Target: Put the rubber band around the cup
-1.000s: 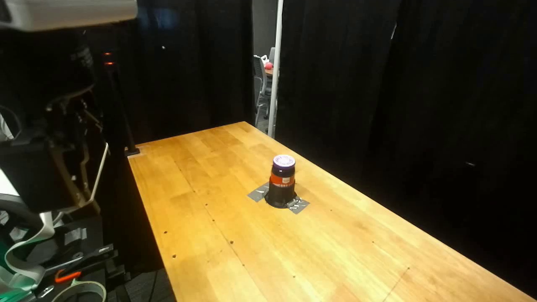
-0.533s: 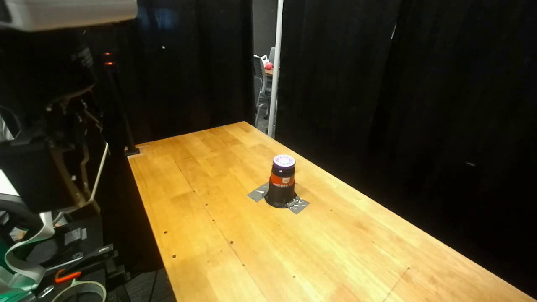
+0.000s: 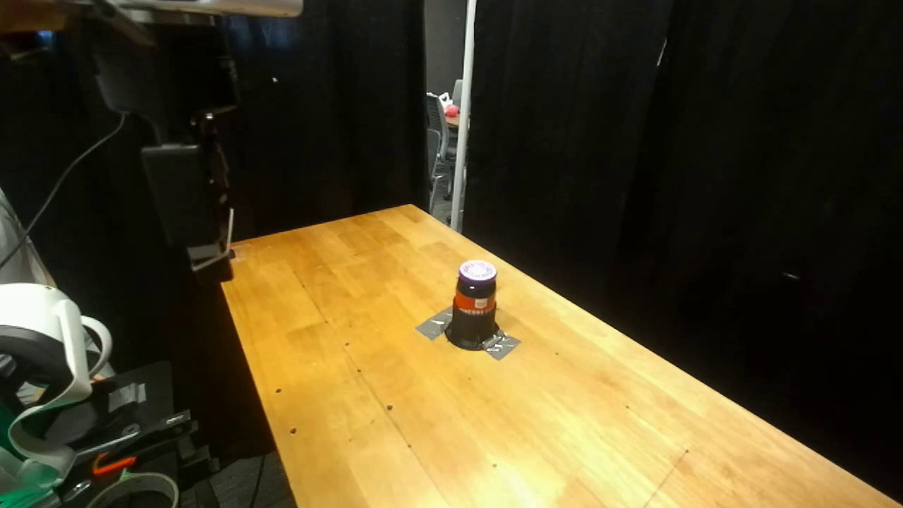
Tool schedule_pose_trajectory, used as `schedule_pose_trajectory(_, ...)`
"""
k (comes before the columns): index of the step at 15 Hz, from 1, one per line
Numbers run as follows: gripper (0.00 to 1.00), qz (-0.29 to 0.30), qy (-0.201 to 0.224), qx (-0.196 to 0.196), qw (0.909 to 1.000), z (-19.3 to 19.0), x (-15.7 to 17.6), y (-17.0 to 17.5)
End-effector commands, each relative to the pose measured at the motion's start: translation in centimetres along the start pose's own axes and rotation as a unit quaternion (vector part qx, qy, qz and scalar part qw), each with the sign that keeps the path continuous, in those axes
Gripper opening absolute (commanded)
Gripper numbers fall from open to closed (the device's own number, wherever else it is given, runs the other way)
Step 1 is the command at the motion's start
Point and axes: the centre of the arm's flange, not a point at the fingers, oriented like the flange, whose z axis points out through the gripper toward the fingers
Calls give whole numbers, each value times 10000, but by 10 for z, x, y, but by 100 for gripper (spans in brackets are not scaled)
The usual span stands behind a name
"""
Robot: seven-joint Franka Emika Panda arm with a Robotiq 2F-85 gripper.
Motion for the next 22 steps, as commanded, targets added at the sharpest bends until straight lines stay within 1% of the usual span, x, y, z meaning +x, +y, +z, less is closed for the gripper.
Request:
schedule_pose_trajectory(1,100,-100,-102,-211,9997,-4,71,-58)
schedule_pose_trajectory(2,100,-132,-37,-232,9996,-1,83,-70)
schedule_pose_trajectory(4,100,-318,95,-154,9993,6,114,-94)
schedule_pose_trajectory(5,100,-373,235,-120,9990,10,131,-104)
schedule_pose_trajectory(6,100,-501,284,-82,9983,14,148,-113)
schedule_pose_trajectory(8,100,-559,460,53,9974,26,184,-129)
schedule_pose_trajectory(11,100,-665,499,183,9964,48,232,-146)
schedule_pose_trajectory(13,100,-707,619,164,9954,65,260,-155)
schedule_pose_trajectory(17,100,-858,708,191,9936,97,305,-168)
schedule_pose_trajectory(20,100,-872,745,194,9932,120,330,-169)
schedule_pose_trajectory(22,100,-811,878,101,9928,135,344,-166)
